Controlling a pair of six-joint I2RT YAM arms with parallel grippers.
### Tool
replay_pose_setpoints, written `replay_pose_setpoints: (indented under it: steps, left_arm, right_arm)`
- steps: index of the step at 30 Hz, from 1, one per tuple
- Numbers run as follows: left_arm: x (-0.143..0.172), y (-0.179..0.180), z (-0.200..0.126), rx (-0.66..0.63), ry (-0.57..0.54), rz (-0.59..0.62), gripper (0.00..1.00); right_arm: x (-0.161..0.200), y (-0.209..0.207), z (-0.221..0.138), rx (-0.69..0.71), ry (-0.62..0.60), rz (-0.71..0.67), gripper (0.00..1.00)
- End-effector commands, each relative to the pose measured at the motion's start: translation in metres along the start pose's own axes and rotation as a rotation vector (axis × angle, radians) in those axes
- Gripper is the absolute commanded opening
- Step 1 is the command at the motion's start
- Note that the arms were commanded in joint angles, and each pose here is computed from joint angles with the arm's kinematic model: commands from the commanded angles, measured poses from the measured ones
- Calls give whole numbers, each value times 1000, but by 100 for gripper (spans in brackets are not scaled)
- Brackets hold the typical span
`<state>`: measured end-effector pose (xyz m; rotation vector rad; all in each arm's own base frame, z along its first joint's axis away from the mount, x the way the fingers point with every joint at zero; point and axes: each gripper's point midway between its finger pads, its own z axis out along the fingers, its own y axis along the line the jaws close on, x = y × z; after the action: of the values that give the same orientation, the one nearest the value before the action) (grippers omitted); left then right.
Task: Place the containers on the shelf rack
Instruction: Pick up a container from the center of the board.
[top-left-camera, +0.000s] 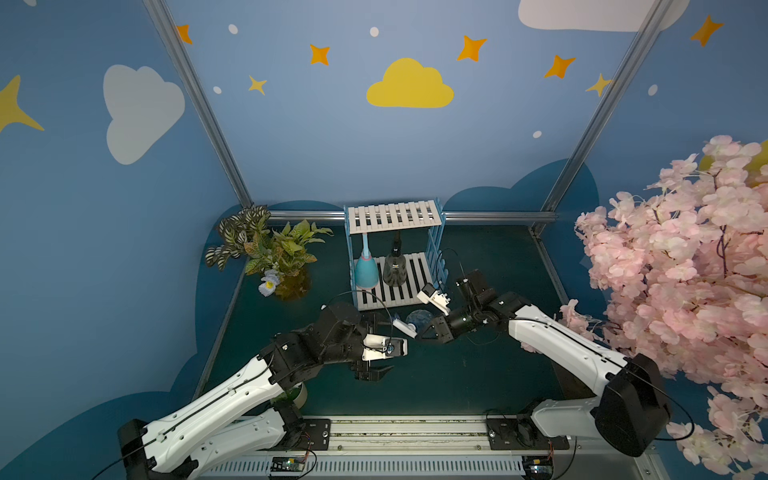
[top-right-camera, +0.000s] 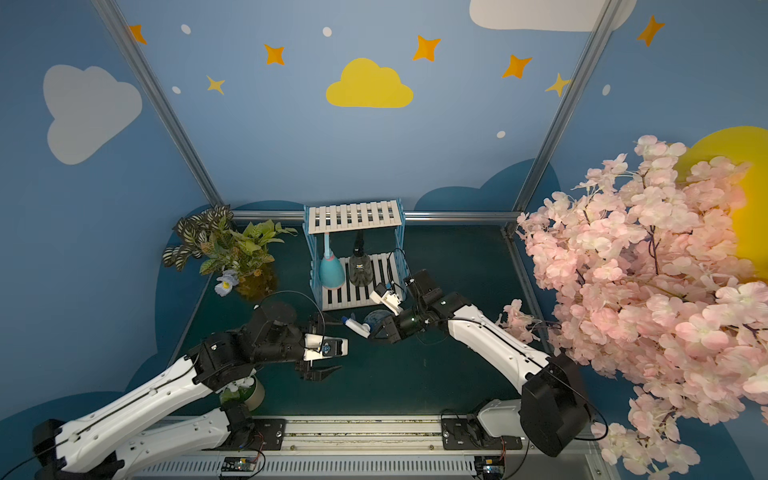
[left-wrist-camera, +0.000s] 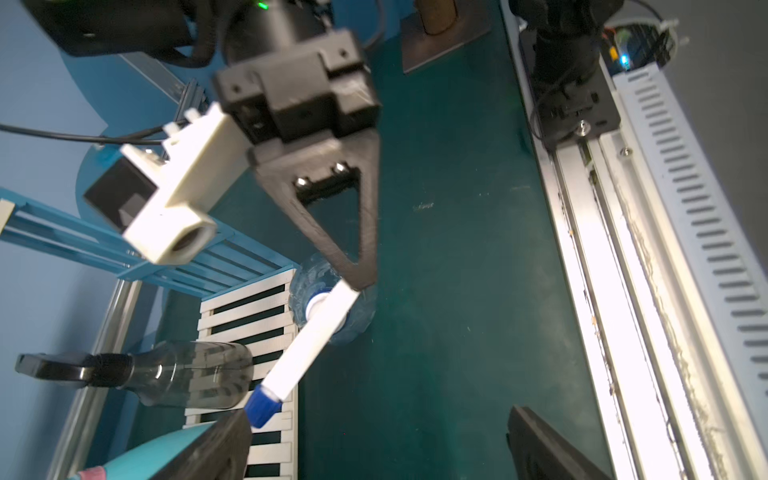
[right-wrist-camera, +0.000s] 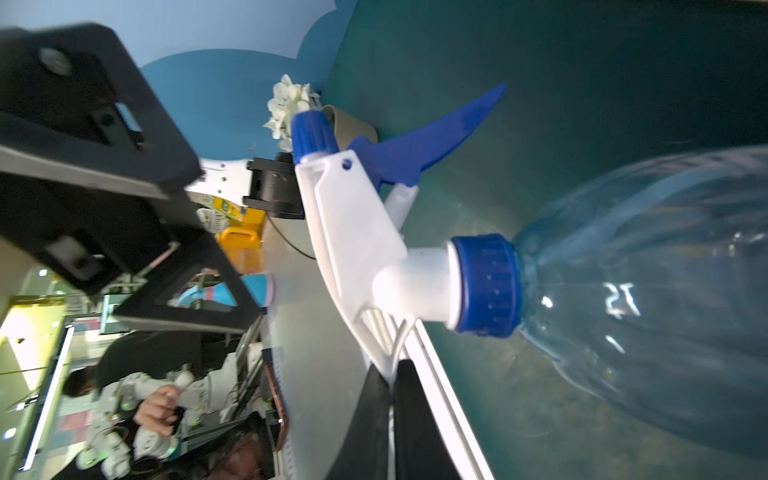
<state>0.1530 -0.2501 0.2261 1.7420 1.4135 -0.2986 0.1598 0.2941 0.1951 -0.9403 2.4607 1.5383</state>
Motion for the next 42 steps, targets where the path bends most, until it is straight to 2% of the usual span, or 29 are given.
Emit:
replay_pose_setpoints:
  steps: [1,10,17,23,29,37,42]
  left_arm:
    - [8,-4,0,25,76,152,100]
    - [-13,-2,4,23,23,176,100]
    - [-28,-6,-6,41,-45,178,100]
    - [-21,-8,-2,53,-13,196,99]
    - [-28,-4,3,66,-21,192,86]
    - [-31,-22,9,144,-44,179,57]
    - [-21,-27,13,155,-7,206,50]
  right_arm:
    - [15,30,-9,-136,83,20,7]
    - [38,43,-7,-164,217,-9,7]
    - [40,33,-2,-123,246,-1,6]
    - [43,37,0,-144,264,9,6]
    - [57,49,8,-166,338,-26,6]
    - [65,52,14,-158,393,-54,6]
    - [64,53,14,-160,391,-63,6]
